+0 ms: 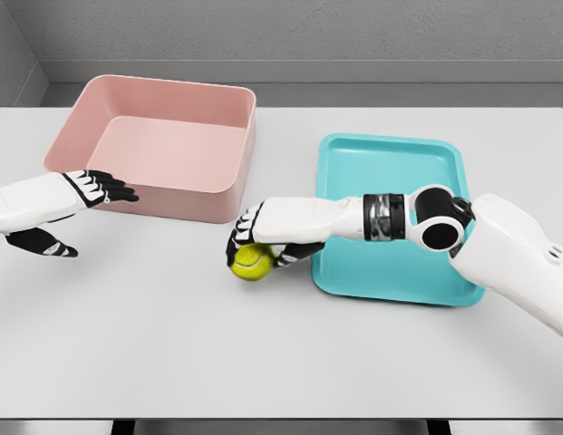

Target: Put the tennis from the blue tray into the pink basket with both arms

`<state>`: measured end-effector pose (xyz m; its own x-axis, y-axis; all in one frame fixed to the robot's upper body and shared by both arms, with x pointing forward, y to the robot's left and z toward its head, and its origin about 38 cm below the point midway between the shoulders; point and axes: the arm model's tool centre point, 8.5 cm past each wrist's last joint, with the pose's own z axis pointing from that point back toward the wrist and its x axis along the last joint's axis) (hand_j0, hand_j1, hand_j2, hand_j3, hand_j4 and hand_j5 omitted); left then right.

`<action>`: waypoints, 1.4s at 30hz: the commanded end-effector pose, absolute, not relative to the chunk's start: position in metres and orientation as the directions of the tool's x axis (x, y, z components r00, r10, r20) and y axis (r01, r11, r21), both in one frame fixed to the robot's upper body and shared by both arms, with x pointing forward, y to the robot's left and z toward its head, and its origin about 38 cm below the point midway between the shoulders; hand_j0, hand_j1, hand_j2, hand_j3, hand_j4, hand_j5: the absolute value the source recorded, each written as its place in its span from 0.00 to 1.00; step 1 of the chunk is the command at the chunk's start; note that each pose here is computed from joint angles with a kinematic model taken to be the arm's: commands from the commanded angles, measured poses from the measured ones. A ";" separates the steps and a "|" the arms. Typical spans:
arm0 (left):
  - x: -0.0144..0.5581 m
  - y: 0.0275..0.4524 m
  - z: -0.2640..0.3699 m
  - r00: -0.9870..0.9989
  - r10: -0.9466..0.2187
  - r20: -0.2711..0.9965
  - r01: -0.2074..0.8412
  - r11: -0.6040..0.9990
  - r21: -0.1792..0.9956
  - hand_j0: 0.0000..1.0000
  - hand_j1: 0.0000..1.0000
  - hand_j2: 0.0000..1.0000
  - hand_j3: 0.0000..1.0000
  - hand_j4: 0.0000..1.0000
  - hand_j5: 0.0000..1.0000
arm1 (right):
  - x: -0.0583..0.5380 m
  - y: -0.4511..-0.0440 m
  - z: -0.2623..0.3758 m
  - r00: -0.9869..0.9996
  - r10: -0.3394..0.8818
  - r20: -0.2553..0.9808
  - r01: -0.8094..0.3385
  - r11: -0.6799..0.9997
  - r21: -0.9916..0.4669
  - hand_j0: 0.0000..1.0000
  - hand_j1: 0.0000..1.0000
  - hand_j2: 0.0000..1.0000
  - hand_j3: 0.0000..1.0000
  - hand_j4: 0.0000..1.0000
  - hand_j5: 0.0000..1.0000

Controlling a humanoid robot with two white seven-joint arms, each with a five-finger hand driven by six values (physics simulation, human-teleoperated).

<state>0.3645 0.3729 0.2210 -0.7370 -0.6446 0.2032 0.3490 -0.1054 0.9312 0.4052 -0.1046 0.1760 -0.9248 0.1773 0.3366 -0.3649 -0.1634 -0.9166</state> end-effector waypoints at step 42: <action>0.380 0.205 0.209 -0.935 -0.267 0.232 0.285 -0.183 0.941 1.00 1.00 1.00 1.00 1.00 1.00 | 0.435 -0.347 0.249 -0.743 0.648 0.169 -0.308 -0.106 -0.946 1.00 1.00 1.00 1.00 1.00 1.00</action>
<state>0.3874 0.2158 0.2269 -0.9383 -0.2932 0.1833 0.2398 -0.1699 0.9558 0.4343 -0.3397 0.2474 -0.7570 0.6315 0.1677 -0.3041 -0.1134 -0.9458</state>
